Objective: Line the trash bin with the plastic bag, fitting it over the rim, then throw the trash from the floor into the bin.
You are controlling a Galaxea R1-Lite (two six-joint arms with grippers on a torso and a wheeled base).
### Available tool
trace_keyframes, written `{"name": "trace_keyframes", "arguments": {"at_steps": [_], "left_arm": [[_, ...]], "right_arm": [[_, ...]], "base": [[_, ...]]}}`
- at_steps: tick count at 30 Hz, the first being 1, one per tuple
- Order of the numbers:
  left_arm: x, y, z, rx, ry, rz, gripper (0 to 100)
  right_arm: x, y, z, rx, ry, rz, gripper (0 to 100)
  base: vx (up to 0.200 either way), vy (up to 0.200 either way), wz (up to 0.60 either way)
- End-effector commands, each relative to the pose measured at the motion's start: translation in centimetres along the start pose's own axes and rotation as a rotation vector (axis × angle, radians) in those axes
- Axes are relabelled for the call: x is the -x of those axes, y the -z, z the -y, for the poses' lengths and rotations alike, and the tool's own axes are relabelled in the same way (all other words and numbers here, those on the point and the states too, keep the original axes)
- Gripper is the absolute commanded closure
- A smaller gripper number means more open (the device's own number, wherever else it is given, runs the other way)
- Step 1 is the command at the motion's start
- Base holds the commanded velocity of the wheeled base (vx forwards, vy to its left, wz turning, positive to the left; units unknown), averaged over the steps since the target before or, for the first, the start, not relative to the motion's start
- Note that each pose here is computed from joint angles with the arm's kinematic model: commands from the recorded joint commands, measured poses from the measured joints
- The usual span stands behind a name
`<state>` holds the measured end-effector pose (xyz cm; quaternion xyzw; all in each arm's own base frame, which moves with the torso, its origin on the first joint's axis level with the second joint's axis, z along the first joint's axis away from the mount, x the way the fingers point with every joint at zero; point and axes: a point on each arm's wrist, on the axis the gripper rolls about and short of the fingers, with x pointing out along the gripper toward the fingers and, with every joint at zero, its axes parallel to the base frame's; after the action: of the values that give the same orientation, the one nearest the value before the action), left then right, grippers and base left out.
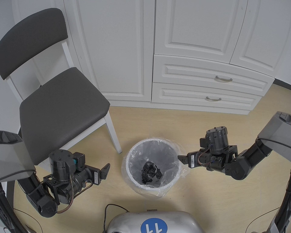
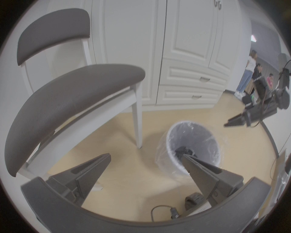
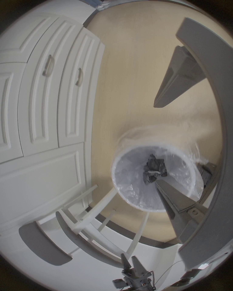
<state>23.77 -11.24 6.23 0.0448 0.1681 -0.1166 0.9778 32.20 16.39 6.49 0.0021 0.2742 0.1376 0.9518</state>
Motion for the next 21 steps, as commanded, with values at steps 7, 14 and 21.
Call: {"name": "trace_keyframes", "arguments": {"at_steps": [7,14,21], "left_arm": [[3.5,-10.6,-4.8,0.059,-0.173,0.005,0],[11.1,-11.1,-4.9,0.057,-0.148,0.005,0],[18.2,-8.4,-5.1,0.048,-0.121,0.016,0]], "right_arm": [[7.4,-4.8,6.9,0.046,0.172,0.11,0],[19.2,-4.3,6.9,0.044,0.188,0.084,0],[28.4,1.2,6.6,0.043,0.174,0.083,0]], "base": [[0.0,0.0,0.0],[0.0,0.0,0.0],[0.0,0.0,0.0]]}}
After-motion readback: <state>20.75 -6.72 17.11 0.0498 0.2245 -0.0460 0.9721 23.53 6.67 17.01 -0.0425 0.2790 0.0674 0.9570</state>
